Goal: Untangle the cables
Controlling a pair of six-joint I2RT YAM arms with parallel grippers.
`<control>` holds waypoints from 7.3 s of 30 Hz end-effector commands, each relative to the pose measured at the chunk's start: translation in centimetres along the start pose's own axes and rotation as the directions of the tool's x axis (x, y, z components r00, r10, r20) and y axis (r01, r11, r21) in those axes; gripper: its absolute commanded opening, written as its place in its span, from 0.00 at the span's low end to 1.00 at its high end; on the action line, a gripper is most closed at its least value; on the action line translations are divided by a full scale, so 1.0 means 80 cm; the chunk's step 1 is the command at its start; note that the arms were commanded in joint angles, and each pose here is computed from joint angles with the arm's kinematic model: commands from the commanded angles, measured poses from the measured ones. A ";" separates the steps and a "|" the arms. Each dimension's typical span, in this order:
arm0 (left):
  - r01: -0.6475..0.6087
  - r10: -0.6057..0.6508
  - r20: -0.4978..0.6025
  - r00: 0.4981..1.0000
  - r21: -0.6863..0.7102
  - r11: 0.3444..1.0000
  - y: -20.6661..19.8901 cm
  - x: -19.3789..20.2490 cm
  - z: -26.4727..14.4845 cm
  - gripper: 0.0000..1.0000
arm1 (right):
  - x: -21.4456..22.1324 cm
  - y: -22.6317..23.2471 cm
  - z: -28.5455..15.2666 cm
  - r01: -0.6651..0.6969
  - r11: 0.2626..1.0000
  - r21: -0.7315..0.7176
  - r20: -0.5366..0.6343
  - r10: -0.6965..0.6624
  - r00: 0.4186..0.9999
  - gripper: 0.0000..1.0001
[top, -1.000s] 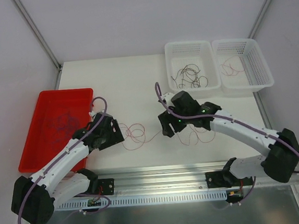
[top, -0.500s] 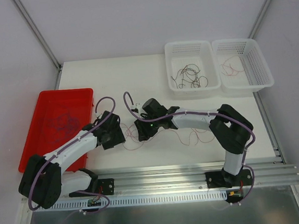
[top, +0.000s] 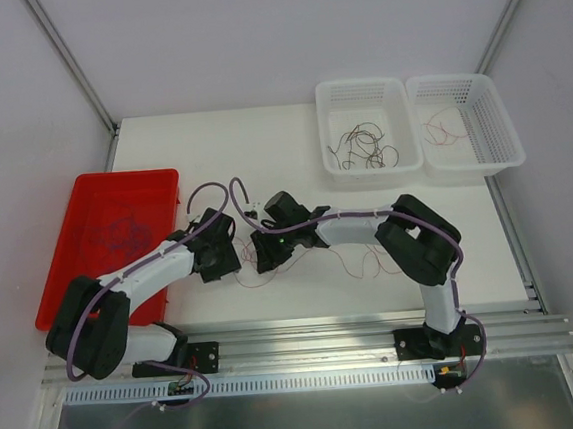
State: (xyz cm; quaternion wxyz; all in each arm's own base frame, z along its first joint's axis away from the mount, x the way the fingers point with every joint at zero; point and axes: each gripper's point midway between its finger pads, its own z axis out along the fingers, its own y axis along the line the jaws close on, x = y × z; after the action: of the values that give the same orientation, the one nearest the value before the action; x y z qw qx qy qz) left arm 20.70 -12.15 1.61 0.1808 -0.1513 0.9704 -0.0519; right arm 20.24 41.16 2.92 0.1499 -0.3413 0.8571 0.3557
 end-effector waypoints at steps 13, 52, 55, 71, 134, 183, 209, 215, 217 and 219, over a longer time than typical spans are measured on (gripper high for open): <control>-0.001 0.000 -0.010 1.000 -0.049 0.999 0.004 -0.002 0.013 0.19 | -0.063 0.049 -0.093 0.100 0.994 0.037 0.183 -0.105 0.978 0.01; 0.026 -0.037 -0.045 0.998 -0.217 0.976 0.042 -0.014 0.026 0.00 | 0.022 -0.029 -0.677 -0.563 0.458 0.687 0.722 -0.345 0.600 0.01; 0.046 -0.056 -0.039 0.998 -0.227 0.973 0.048 -0.017 0.025 0.00 | 0.023 -0.023 -0.694 -0.604 0.454 0.656 0.755 -0.368 0.543 0.01; 0.102 -0.103 0.002 0.995 -0.164 0.981 0.049 -0.031 0.007 0.01 | 0.027 -0.086 -0.596 -0.567 0.429 0.704 0.690 -0.224 0.688 0.01; -0.217 0.250 0.500 0.829 -0.124 0.968 0.046 -0.157 -0.144 0.91 | 0.143 -0.227 -0.242 -0.552 0.464 0.693 0.244 0.569 0.785 0.01; -0.257 0.271 0.432 0.860 -0.092 0.962 0.033 -0.148 -0.122 0.92 | -0.131 -0.460 -0.694 -0.768 0.208 0.605 0.787 -0.011 0.617 0.82; -0.245 0.245 0.475 0.845 -0.064 0.967 0.031 -0.150 -0.137 0.92 | -0.003 -0.251 -0.331 -0.646 0.480 0.594 0.527 0.374 0.763 0.89; -0.248 0.245 0.477 0.844 -0.059 0.967 0.030 -0.150 -0.138 0.92 | -0.008 -0.263 -0.273 -0.605 0.457 0.652 0.469 0.384 0.796 0.80; -0.246 0.245 0.475 0.845 -0.062 0.967 0.031 -0.150 -0.137 0.92 | -0.010 -0.269 -0.258 -0.602 0.434 0.670 0.463 0.391 0.796 0.73; -0.246 0.244 0.478 0.844 -0.061 0.967 0.030 -0.151 -0.137 0.92 | -0.010 -0.273 -0.251 -0.598 0.415 0.685 0.461 0.388 0.798 0.68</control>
State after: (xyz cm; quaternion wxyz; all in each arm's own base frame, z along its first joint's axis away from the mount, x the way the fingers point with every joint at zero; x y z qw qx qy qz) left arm 26.31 -5.80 14.67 0.4054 -0.0280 0.9137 0.0115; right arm 33.38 15.42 5.00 0.2331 0.0482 0.9713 0.0032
